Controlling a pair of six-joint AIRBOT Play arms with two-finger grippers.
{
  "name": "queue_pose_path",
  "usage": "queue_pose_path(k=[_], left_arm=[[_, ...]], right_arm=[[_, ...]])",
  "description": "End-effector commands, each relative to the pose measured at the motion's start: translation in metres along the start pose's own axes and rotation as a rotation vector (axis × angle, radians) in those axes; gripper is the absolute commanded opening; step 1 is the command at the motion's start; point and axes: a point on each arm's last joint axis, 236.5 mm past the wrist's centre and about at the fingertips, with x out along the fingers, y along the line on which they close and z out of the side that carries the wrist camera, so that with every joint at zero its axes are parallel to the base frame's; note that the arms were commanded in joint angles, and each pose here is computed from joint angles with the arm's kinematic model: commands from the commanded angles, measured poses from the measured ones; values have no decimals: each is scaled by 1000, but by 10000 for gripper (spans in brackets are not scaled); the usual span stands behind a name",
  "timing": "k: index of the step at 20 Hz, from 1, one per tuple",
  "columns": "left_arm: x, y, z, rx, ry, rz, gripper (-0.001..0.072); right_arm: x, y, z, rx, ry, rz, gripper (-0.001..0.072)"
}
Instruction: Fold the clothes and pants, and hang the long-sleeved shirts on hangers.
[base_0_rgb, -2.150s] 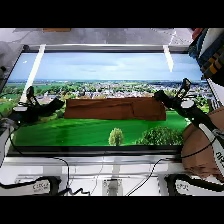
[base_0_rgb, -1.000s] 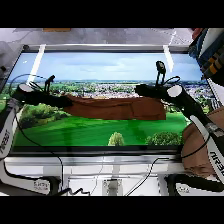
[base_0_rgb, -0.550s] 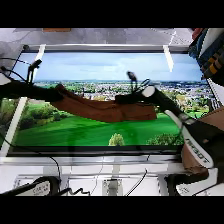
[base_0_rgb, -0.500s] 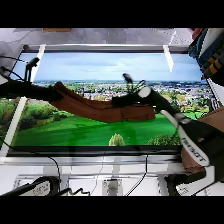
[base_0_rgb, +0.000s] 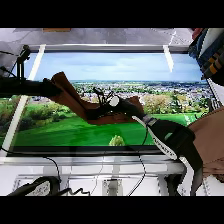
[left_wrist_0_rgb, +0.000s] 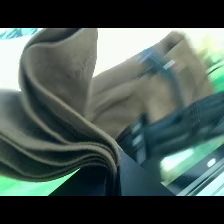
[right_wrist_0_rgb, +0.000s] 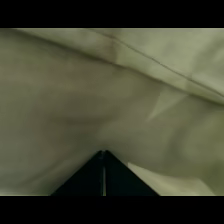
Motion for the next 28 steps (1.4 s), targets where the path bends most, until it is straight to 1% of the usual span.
queue_pose_path(k=[1,4,9,12,14,15,16,17,18,19,20,21,22,23,24,26,27,28], left_arm=[[9,-27,21,-37,-77,-116,10],[49,-51,14,-10,-21,-172,10],[163,-120,-4,44,22,-241,10],[233,-175,-30,57,16,-267,11],[272,-200,-51,98,-4,-244,12],[288,-208,-61,107,-13,-230,135],[298,-214,-70,113,-9,-225,480],[303,-218,-78,116,5,-228,682],[304,-219,-82,117,17,-234,699],[301,-220,-82,118,26,-242,698],[296,-218,-78,115,26,-246,698],[289,-213,-71,115,25,-247,698],[279,-206,-62,107,18,-249,698],[269,-198,-51,98,6,-246,697],[259,-189,-40,88,-6,-243,697],[239,-169,-21,69,-30,-232,697],[231,-159,-11,59,-52,-219,697],[225,-150,-3,50,-69,-208,697]], right_arm=[[-5,-11,7,-27,-2,-40,16],[-69,-54,29,-44,1,-131,16],[-237,-130,50,25,-47,-324,16],[-326,-150,59,74,-173,-400,16],[-368,-156,61,98,-246,-430,16],[-381,-159,60,109,-265,-439,17],[-390,-164,56,119,-268,-449,17],[-396,-172,52,114,-257,-469,41],[-402,-185,46,88,-234,-514,69],[-409,-201,38,65,-205,-573,65],[-416,-221,26,63,-167,-635,17],[-422,-239,12,83,-136,-668,16],[-422,-250,-1,101,-112,-657,15],[-416,-258,-17,124,-87,-612,15],[-403,-257,-33,119,-64,-512,15],[-372,-238,-50,120,-108,-246,16],[-361,-237,-50,178,-179,-161,59],[-350,-242,-52,242,-230,-128,362]])
